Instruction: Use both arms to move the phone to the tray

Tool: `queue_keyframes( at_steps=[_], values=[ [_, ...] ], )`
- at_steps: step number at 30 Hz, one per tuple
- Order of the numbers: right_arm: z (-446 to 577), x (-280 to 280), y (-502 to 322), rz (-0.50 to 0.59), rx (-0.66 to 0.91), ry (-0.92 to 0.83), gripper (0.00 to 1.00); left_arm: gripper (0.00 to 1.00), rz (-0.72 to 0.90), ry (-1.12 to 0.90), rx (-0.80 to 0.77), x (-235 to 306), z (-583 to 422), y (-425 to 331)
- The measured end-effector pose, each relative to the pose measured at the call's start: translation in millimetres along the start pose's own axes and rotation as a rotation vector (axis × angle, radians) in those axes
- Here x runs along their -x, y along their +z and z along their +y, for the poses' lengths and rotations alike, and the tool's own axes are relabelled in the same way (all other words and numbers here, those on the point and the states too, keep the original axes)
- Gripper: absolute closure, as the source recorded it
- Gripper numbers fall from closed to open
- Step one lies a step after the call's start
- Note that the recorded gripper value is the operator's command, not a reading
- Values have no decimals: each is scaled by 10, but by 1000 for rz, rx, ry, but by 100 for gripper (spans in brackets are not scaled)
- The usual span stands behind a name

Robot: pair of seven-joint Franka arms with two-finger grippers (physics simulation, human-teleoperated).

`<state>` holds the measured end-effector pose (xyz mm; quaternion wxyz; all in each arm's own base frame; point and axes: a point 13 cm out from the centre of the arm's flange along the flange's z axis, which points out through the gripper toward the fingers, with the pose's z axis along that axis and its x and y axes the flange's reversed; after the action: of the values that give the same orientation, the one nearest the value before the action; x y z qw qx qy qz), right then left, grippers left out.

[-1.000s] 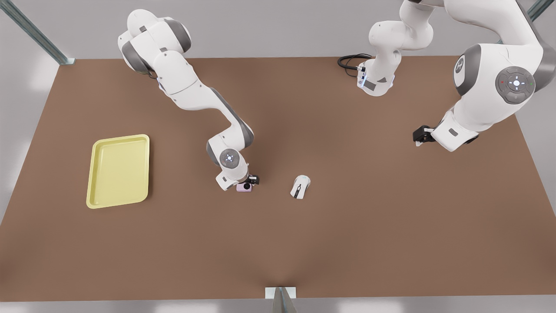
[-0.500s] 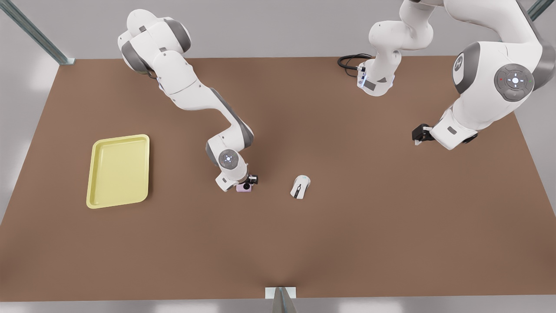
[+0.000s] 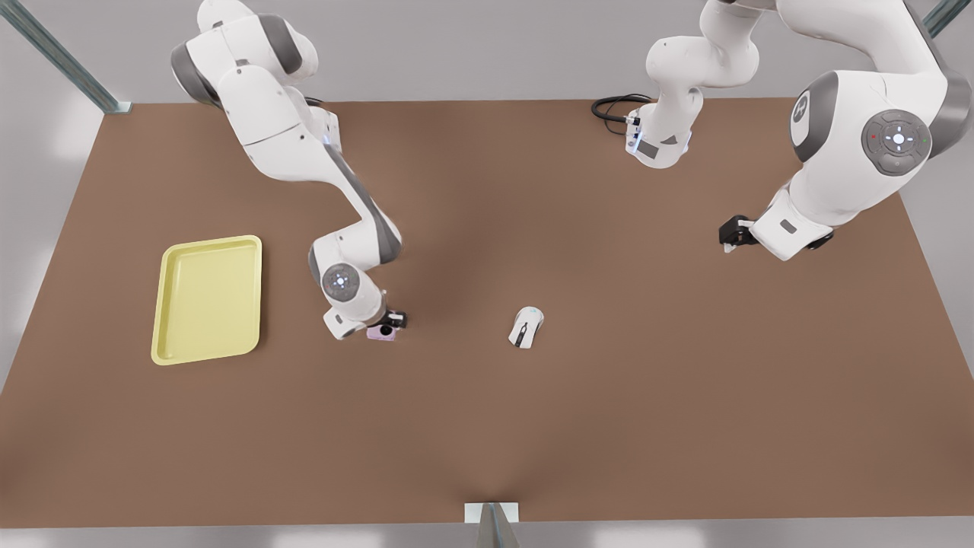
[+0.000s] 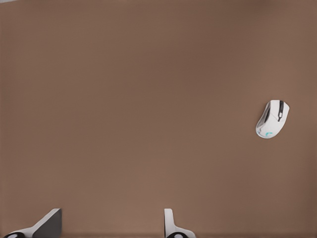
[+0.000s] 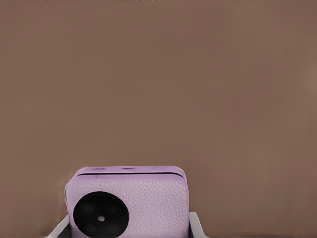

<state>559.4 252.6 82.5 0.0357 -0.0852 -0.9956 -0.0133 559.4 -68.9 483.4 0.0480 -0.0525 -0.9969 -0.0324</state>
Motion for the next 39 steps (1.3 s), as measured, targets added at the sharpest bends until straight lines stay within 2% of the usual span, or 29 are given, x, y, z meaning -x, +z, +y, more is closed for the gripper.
queue_keyframes(
  at_steps=[6,11,19,20,21,26,28,31,33,36,39],
  values=[
    [-1576,-8,-370,39,-18,84,25,0,1,-2,0,-2,-1,0],
    [-2799,-54,-346,103,-11,141,25,0,1,-3,0,-2,0,0],
    [-3984,-9,-165,156,6,40,24,0,0,-4,0,-1,2,0],
    [-4025,-29,-144,162,5,11,2,0,1,-4,0,0,1,2],
    [-4042,-46,-125,169,5,-19,0,0,1,-4,0,1,1,5],
    [-4052,-2,-258,154,4,-154,0,0,2,-4,0,2,-1,8],
    [-3779,206,-804,81,-12,-239,0,0,2,-4,0,2,-1,8],
    [-2690,459,-2021,-37,-52,-414,0,0,2,-5,0,2,3,8],
    [-2213,464,-2660,-86,-59,-467,0,0,1,-5,0,1,5,6],
    [-1907,390,-3391,-120,-67,-485,0,0,1,-6,0,4,8,7],
    [-1956,305,-3779,-105,-77,-452,0,0,2,-5,0,7,4,14]
  ],
)
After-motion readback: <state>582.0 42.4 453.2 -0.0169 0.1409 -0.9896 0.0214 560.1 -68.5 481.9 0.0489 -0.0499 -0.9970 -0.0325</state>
